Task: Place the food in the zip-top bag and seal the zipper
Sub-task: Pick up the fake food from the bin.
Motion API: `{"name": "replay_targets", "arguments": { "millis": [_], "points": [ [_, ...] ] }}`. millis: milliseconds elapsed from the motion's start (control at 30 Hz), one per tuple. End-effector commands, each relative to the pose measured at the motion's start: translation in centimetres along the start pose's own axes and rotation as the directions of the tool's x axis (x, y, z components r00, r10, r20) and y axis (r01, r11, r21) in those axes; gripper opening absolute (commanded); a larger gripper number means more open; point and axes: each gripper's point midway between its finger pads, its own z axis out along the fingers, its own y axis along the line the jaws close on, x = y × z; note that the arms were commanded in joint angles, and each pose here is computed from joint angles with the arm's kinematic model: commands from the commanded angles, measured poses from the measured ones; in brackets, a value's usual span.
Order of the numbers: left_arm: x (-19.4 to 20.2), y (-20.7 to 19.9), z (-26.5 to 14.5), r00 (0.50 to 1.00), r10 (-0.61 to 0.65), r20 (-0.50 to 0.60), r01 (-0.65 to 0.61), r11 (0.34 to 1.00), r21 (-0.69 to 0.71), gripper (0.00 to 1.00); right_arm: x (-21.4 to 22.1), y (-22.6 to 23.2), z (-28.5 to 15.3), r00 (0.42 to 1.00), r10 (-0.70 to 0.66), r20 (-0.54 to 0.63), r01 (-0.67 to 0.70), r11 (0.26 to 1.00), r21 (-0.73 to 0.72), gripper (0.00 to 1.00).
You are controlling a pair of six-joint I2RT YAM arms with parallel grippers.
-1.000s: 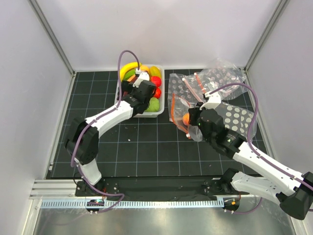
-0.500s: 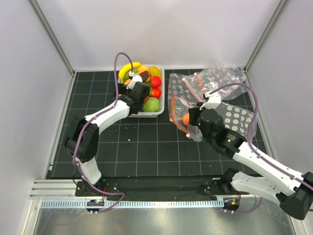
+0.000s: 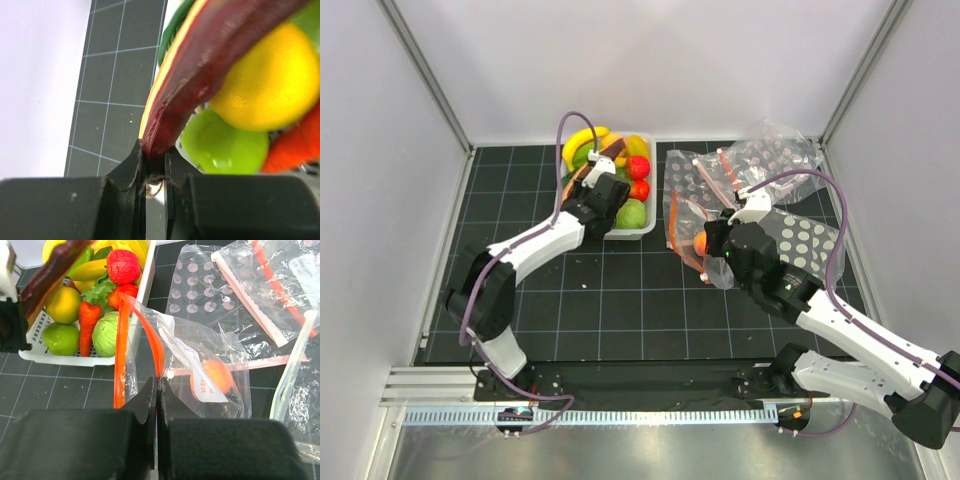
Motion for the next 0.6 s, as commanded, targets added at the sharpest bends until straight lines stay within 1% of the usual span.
{"name": "replay_targets", "arguments": {
  "millis": [0,100,133,233,267,300,333,400,433,567],
  "points": [
    [-4.1,3.2,-3.6,0.979,-0.152,0.135,0.154,0.988,-0.004,0.00,-1.0,0.6,0.1,0.999,0.031,0.040,-0.030,0.999,-0.019,0.01],
    [-4.5,3.3,-5.3,0.970,-0.184,0.162,0.177,0.983,0.054,0.00,-1.1,0.6,0.1,0.999,0.026,0.041,-0.026,1.000,-0.018,0.01],
    [-5.2,3.9,-6.8,0.959,-0.212,0.187,0.200,0.976,0.083,0.00,-1.2,0.6,0.1,0.999,0.025,0.045,-0.024,1.000,-0.016,0.01],
    [-5.4,3.9,-9.5,0.949,-0.249,0.194,0.213,0.959,0.188,0.00,-1.4,0.3,0.0,0.999,0.015,0.052,-0.015,1.000,-0.004,0.01],
    [-5.2,3.3,-10.3,0.948,-0.260,0.181,0.213,0.946,0.243,0.00,-1.5,0.2,0.0,0.998,0.013,0.057,-0.013,1.000,0.004,0.01],
    [-5.0,3.3,-10.9,0.950,-0.259,0.177,0.210,0.943,0.257,0.00,-1.6,0.0,0.0,0.998,0.005,0.059,-0.006,1.000,0.009,0.01],
    [-4.3,3.3,-11.9,0.957,-0.234,0.172,0.182,0.944,0.273,0.00,-1.6,0.0,0.0,0.998,0.002,0.060,-0.003,1.000,0.012,0.01],
    [-3.7,2.5,-13.5,0.962,-0.222,0.158,0.161,0.930,0.330,0.00,-1.8,0.0,0.0,0.998,-0.001,0.065,0.000,1.000,0.015,0.01],
    [-2.7,2.7,-14.1,0.972,-0.189,0.140,0.133,0.932,0.337,0.00,-1.7,-0.1,0.0,0.998,-0.004,0.062,0.003,1.000,0.015,0.01],
    [-0.7,2.0,-16.6,0.986,-0.123,0.112,0.068,0.911,0.407,0.00,-2.0,0.1,-0.2,0.998,-0.010,0.065,0.010,1.000,0.000,0.01]
  ]
}}
